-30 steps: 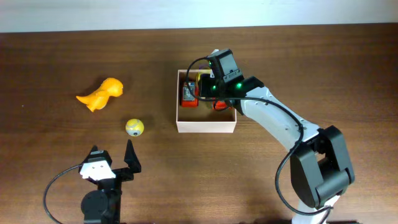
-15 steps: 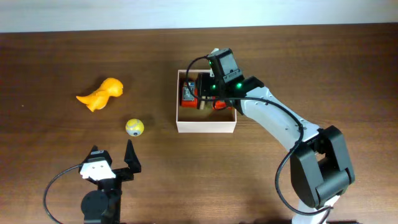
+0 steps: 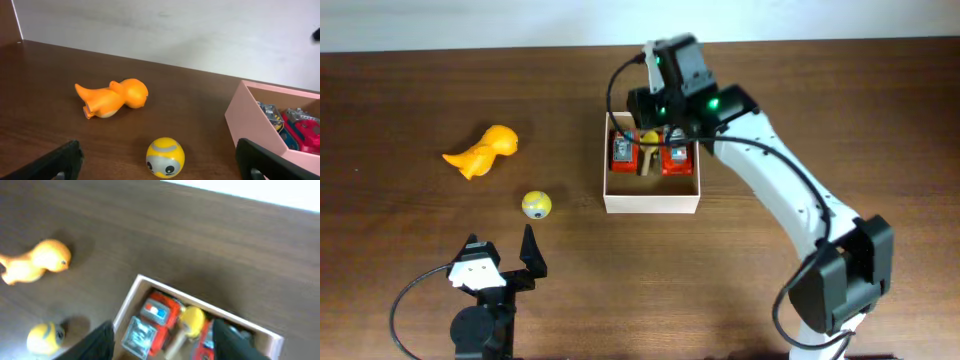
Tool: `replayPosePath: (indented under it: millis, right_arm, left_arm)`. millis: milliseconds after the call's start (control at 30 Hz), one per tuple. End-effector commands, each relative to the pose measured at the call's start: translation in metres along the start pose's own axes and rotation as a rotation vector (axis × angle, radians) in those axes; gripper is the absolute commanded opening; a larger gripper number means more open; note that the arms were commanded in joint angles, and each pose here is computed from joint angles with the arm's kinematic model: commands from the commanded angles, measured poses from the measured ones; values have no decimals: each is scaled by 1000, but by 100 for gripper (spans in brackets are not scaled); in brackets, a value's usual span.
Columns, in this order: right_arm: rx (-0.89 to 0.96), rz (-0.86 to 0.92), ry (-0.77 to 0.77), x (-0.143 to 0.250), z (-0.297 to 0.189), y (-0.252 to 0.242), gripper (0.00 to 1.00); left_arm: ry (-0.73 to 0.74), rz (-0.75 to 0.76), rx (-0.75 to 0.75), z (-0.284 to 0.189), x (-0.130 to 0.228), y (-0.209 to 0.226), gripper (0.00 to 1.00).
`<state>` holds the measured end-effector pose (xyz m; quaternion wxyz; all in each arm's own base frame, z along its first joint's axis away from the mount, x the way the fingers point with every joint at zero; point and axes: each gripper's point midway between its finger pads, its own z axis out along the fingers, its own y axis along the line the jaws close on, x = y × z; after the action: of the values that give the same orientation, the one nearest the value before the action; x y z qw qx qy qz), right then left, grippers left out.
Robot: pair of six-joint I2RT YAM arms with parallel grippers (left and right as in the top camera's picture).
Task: Pack container
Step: 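Open the right gripper and raise it back to the upper right, then move the left gripper over the orange dinosaur toy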
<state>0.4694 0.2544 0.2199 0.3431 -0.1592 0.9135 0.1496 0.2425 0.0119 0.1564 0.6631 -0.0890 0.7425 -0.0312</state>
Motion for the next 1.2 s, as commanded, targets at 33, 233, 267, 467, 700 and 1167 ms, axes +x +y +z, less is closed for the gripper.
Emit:
replayPosePath:
  millis: [33, 233, 267, 467, 700, 1167]
  right_arm:
    - [213, -29, -33, -24, -31, -58, 64]
    - [399, 108, 23, -16, -68, -156, 78]
    - [426, 150, 36, -10, -74, -174, 82]
    - [580, 396, 101, 34, -109, -273, 99]
    - [661, 557, 164, 79, -134, -331, 99]
    - [663, 565, 180, 84, -135, -332, 99]
  left_arm:
    - [-6, 12, -1, 0, 0, 1, 99]
    - [-5, 12, -1, 0, 0, 1, 99]
    - [-6, 12, -1, 0, 0, 1, 99]
    - [-6, 12, -1, 0, 0, 1, 99]
    - [-6, 12, -1, 0, 0, 1, 99]
    - [-6, 12, -1, 0, 0, 1, 99]
